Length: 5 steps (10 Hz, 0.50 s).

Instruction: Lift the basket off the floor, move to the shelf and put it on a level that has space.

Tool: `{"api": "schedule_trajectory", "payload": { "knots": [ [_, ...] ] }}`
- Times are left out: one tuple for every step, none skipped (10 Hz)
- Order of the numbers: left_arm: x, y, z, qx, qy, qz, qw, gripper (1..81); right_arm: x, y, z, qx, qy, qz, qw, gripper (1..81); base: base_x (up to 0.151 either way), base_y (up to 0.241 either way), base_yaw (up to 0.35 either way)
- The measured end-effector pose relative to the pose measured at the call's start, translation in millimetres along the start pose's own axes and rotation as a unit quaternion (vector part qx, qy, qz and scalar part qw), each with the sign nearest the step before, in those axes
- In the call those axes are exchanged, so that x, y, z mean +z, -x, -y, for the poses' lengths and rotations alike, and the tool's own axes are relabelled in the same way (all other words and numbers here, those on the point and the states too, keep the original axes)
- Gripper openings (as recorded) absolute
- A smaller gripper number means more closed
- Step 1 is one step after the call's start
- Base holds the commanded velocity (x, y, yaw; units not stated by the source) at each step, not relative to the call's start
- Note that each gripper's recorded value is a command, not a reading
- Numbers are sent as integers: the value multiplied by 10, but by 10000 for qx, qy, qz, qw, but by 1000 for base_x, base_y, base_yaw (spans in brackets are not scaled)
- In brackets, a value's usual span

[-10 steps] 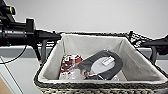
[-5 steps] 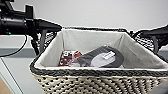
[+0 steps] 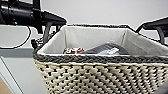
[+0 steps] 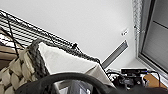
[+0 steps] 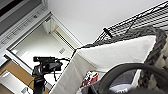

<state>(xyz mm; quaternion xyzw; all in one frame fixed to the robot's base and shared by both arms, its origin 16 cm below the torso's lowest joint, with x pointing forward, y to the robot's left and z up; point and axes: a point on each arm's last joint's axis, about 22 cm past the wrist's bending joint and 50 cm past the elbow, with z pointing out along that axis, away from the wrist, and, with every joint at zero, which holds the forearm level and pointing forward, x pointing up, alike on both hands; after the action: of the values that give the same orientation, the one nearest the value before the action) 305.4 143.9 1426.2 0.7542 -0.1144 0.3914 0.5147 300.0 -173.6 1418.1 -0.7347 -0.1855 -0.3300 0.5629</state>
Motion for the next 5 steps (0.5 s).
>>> {"api": "schedule_trajectory", "payload": {
  "knots": [
    [23,-51,-72,33,31,-2,10000,10,-57,-90,32,-26,45,-47,10000,10,0,0,0],
    [37,-106,-103,21,48,-23,10000,10,-94,-166,56,-50,75,-80,9999,10,0,0,0],
    [46,-146,-114,15,47,-40,10000,10,-100,-246,103,-89,79,-114,9999,10,0,0,0],
    [67,-180,-123,0,42,-40,10000,10,-92,-307,108,-92,93,-119,9998,10,0,0,0],
    [96,-221,-138,1,26,-37,10000,10,-85,-354,103,-81,116,-106,9998,10,0,0,0]
  ]
}}
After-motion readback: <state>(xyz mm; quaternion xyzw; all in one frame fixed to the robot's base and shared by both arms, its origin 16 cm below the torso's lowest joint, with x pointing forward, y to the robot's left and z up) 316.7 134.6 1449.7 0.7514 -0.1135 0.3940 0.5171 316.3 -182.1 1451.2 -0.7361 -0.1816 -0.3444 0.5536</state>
